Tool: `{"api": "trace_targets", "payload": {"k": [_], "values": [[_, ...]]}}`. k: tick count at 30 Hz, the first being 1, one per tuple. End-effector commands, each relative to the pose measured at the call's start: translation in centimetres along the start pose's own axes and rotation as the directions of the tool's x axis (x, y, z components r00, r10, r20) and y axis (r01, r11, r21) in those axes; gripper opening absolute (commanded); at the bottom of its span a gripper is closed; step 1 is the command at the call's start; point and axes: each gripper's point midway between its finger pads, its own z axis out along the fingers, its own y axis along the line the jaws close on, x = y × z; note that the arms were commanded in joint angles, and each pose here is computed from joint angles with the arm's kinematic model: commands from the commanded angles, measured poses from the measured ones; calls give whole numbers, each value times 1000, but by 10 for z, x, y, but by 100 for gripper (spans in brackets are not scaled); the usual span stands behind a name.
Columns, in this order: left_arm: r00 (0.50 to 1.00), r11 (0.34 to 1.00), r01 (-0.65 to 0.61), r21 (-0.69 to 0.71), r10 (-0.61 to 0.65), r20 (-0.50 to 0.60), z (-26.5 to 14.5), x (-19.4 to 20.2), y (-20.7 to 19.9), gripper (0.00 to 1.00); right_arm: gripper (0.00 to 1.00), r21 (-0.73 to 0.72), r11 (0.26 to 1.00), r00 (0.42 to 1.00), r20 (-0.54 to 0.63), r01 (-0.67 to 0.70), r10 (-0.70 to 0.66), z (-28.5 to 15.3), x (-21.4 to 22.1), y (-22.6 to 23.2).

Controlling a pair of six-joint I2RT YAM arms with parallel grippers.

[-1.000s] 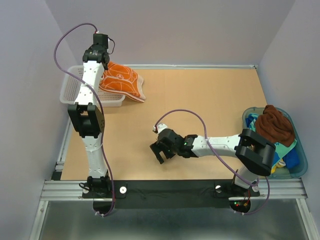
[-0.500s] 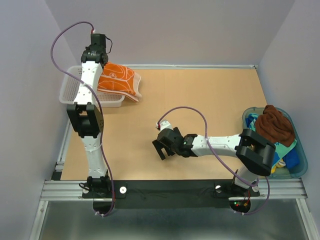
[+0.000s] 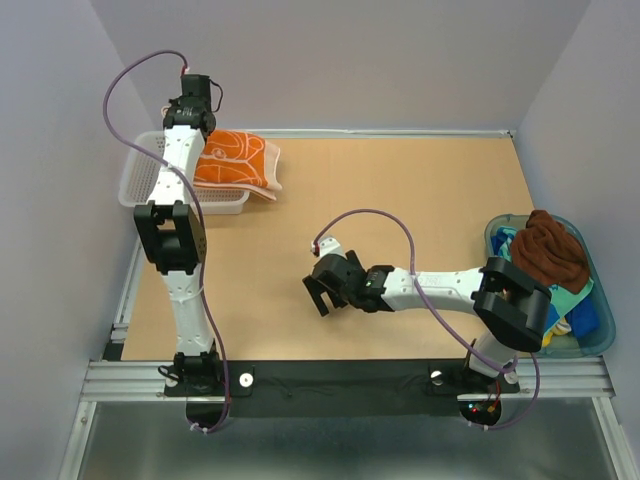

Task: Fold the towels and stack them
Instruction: Neatly place the folded towel into the bin

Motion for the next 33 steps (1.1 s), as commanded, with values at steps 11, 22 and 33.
{"api": "trace_targets", "payload": {"k": [11,22,33], "values": [[1000,992,14,-123,-15,-7,26,6,30,0,100,8,1000,998,58,-9,9,-3,-32,3],[999,992,-28,-124,22,-47,51,20,11,0,100,8,1000,999,42,3,-3,-1,-29,4],[1000,991,-7,-136,3,-29,61,19,6,0,100,13,1000,999,32,11,-11,1,-27,3]]}}
